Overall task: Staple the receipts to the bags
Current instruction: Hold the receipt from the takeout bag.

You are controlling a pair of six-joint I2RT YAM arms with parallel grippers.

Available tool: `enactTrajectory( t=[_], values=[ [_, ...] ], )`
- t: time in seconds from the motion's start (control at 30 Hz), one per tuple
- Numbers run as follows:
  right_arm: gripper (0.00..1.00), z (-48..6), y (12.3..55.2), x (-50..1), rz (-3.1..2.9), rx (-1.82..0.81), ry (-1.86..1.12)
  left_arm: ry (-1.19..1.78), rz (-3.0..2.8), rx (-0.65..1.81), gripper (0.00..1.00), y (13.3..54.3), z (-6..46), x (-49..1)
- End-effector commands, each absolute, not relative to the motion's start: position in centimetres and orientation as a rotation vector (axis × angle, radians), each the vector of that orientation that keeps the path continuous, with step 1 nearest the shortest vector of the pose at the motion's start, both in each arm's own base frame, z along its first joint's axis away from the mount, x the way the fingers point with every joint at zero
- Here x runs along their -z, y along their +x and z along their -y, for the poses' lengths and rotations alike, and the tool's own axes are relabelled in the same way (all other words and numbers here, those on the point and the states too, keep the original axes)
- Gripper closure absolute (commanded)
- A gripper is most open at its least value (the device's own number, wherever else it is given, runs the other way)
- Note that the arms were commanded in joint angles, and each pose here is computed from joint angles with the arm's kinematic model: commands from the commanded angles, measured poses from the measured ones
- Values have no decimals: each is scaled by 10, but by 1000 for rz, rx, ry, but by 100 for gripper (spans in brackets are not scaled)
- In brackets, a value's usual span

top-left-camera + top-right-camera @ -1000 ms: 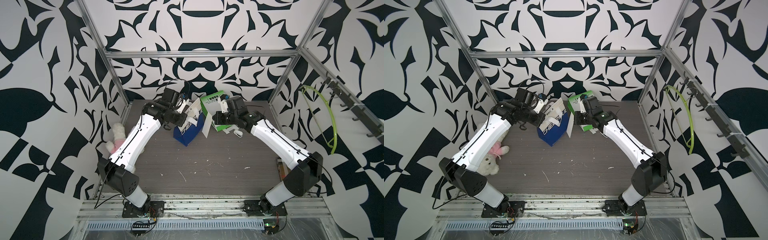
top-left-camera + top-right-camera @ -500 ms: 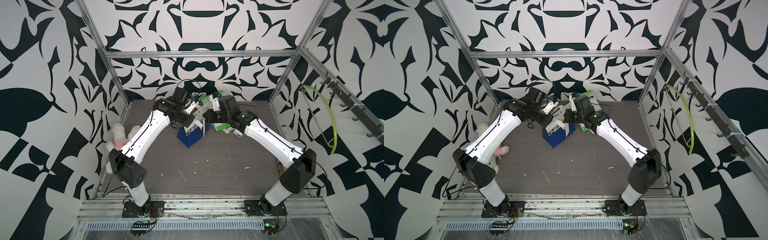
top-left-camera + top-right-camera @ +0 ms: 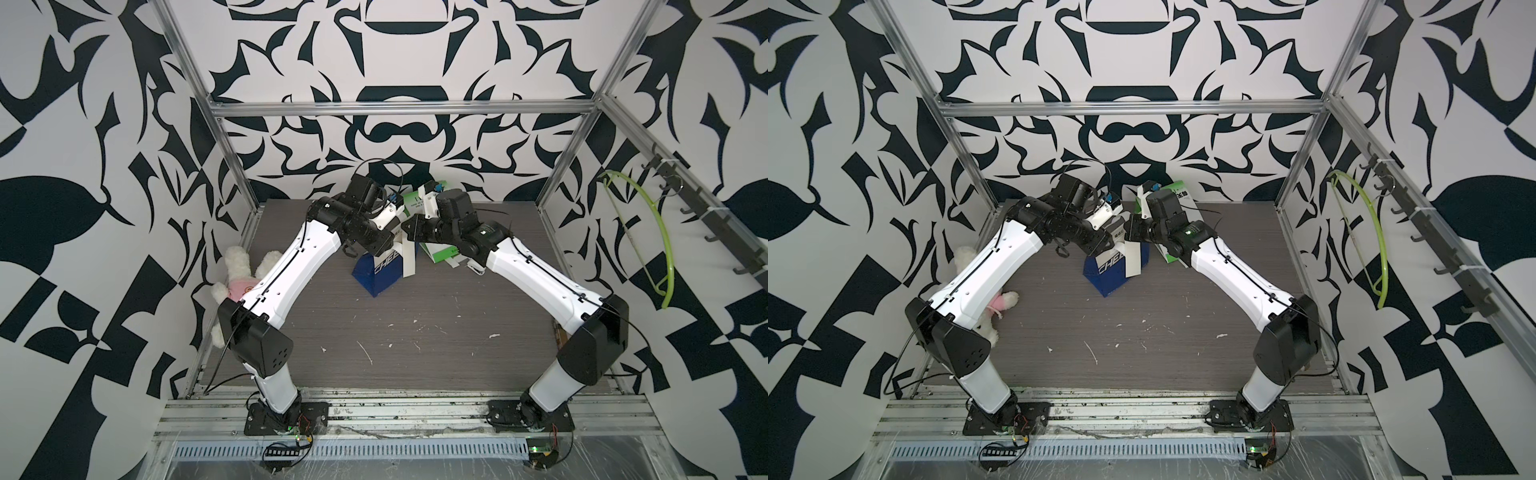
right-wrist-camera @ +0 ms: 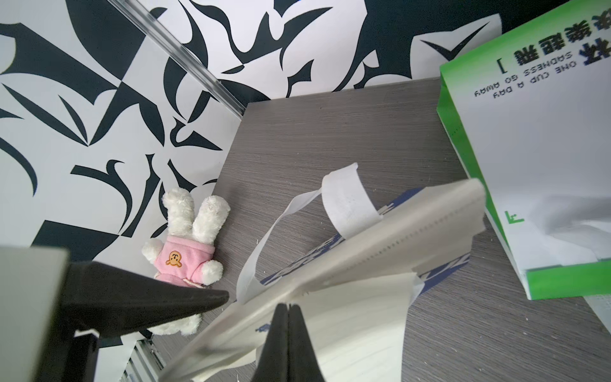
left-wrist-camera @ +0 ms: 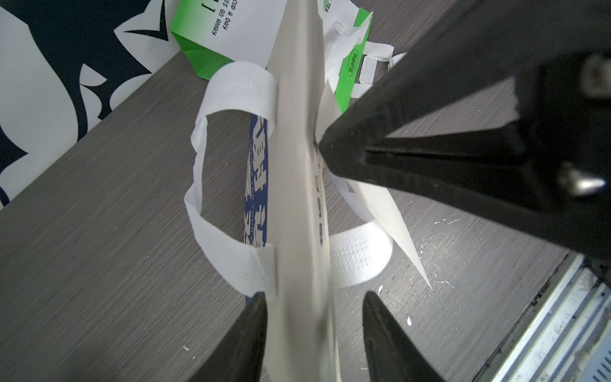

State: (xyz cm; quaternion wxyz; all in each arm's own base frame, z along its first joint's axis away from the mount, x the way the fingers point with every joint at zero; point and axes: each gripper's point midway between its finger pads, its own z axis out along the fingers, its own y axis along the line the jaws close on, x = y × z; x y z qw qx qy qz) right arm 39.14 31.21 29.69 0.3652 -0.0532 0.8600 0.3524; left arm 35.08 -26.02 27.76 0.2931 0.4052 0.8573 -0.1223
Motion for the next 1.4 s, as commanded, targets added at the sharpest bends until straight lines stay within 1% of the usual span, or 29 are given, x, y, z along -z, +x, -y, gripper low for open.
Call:
enactTrajectory(
  t=[0.0, 0.27, 0.6, 0.87, 1.03, 1.2, 1.37],
  values=[
    [100, -320, 388, -311, -2153, -979, -149, 1072, -2184, 359, 49, 349, 263, -310],
    [100, -326, 385, -319, -2114, -1047, -167, 1027, -2176, 441, 49, 357, 272, -313],
    [100, -333, 382, -342, -2049, -1127, -184, 1054, -2189, 496, 54, 355, 271, -303],
    [100, -338, 383, -341, -2046, -1178, -161, 1028, -2193, 518, 54, 362, 273, -296],
    [100, -339, 385, -329, -2077, -1164, -157, 979, -2221, 483, 60, 372, 267, -290],
    [100, -341, 385, -322, -2089, -1173, -158, 945, -2214, 483, 60, 377, 266, -290],
    [100, -340, 386, -318, -2096, -1169, -146, 966, -2207, 538, 60, 372, 271, -291]
  ],
)
